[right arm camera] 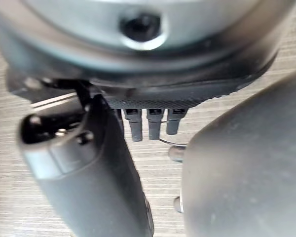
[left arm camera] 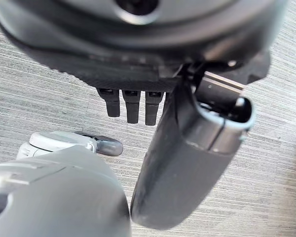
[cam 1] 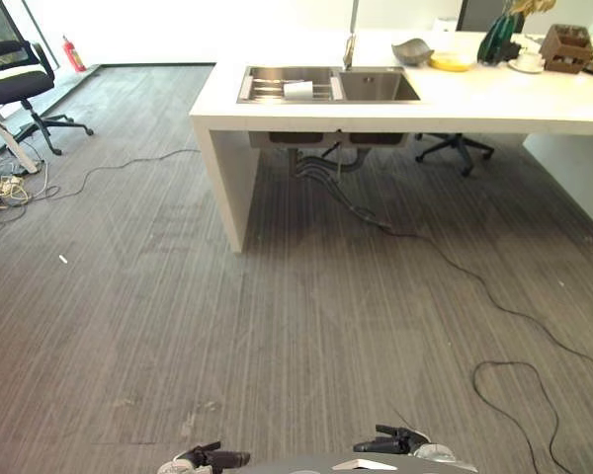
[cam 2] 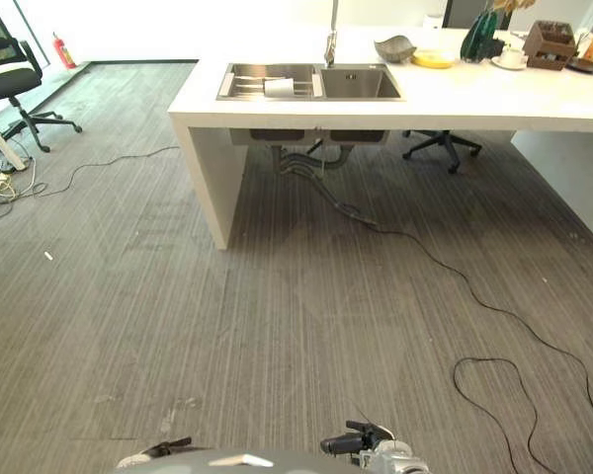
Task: Place the dishes in the dishwasher.
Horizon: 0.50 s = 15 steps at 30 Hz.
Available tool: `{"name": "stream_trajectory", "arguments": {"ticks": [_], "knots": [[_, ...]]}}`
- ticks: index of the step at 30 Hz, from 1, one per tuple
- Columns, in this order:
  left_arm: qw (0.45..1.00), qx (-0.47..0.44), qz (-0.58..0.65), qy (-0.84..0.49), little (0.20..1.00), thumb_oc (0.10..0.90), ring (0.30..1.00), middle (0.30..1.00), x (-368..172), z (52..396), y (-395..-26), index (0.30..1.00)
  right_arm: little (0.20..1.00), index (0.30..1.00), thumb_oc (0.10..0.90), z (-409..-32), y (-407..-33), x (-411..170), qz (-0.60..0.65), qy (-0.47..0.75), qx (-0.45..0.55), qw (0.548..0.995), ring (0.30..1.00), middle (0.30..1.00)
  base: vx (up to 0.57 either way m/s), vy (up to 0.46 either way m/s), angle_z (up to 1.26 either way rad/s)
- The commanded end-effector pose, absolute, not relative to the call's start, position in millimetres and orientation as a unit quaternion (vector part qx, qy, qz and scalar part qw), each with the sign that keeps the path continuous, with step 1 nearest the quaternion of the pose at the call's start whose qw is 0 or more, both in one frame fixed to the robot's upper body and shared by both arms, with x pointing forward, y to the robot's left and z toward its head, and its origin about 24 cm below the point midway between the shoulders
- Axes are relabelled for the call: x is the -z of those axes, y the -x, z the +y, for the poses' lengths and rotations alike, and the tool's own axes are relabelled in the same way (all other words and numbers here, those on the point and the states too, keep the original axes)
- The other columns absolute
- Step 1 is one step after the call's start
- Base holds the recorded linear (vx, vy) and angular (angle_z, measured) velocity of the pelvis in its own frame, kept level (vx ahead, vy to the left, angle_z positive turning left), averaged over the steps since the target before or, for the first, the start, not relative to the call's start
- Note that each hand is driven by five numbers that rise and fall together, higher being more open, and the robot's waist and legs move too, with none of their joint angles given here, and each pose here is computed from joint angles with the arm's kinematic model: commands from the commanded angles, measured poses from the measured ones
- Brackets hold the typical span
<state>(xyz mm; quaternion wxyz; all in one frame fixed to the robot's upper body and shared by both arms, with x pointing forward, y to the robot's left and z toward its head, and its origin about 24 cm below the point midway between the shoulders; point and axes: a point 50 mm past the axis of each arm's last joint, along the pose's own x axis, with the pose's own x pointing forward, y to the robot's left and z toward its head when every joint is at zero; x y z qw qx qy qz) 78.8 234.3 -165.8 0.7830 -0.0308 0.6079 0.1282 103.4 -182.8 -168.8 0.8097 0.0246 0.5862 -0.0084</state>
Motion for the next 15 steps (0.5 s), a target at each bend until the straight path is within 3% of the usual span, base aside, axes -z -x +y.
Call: {"name": "stream_trajectory", "arguments": {"ticks": [1, 6, 15], "knots": [[0.806, -0.150, 0.570, 0.063, 0.900, 0.800, 0.900, 0.900, 160, 234, -106, 0.900, 0.900, 0.900, 0.800, -160, -124, 165, 0.561, -0.048, -0.039, 0.826, 0.900, 0.900, 0.08, -0.178, 0.02], [0.803, -0.188, 0.554, 0.113, 0.900, 0.800, 0.900, 0.900, 158, 238, -112, 0.900, 0.900, 0.900, 0.800, -164, -124, 164, 0.562, -0.048, -0.037, 0.825, 0.900, 0.900, 0.17, -0.081, -0.09], [0.778, -0.211, 0.586, 0.084, 0.900, 0.800, 0.900, 0.900, 163, 243, -86, 0.900, 0.900, 0.900, 0.800, -167, -106, 170, 0.594, -0.044, -0.029, 0.802, 0.900, 0.900, 0.39, 0.116, -0.13]]}}
